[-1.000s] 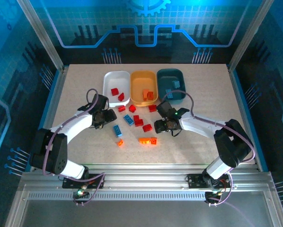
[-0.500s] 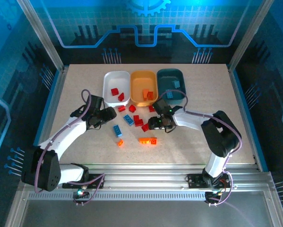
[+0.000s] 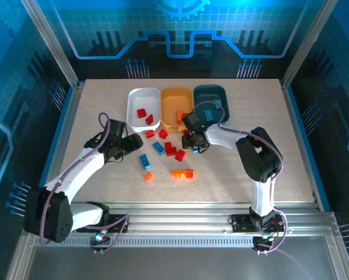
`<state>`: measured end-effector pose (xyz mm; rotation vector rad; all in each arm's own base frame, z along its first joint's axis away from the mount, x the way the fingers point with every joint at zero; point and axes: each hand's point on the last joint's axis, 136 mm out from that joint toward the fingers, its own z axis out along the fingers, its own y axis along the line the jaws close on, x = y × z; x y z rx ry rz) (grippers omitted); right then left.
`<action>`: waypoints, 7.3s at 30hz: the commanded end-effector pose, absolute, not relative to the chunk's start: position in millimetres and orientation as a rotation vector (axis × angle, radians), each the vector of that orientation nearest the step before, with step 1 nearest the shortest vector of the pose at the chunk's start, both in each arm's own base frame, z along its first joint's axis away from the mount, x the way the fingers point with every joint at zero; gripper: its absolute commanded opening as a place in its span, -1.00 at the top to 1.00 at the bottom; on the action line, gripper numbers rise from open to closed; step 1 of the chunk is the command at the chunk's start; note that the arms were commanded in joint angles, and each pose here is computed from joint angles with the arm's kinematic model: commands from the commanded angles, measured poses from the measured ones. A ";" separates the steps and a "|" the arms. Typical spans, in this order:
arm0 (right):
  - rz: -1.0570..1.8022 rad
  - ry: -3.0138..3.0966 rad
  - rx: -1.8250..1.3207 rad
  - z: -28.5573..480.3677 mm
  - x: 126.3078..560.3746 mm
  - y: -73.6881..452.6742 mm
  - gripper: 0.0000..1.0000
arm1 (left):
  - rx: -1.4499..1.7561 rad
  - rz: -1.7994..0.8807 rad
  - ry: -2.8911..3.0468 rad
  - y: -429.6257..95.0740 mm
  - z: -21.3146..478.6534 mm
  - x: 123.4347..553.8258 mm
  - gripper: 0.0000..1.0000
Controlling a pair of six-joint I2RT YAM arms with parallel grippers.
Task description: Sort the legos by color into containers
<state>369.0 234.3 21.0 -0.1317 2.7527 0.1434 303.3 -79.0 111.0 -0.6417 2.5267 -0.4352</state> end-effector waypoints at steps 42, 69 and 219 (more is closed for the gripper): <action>-0.061 2.497 -0.117 152.3 494.7 135.8 -0.21 | 0.266 -0.357 2.837 -275.9 70.8 297.9 -0.47; 0.108 2.473 -0.041 145.6 324.3 106.3 -0.28 | 0.299 -0.205 2.833 -302.9 20.2 327.9 -0.38; 0.334 2.545 -0.388 91.0 510.0 297.7 0.34 | -0.486 -1.034 2.491 -158.5 140.5 332.5 -0.98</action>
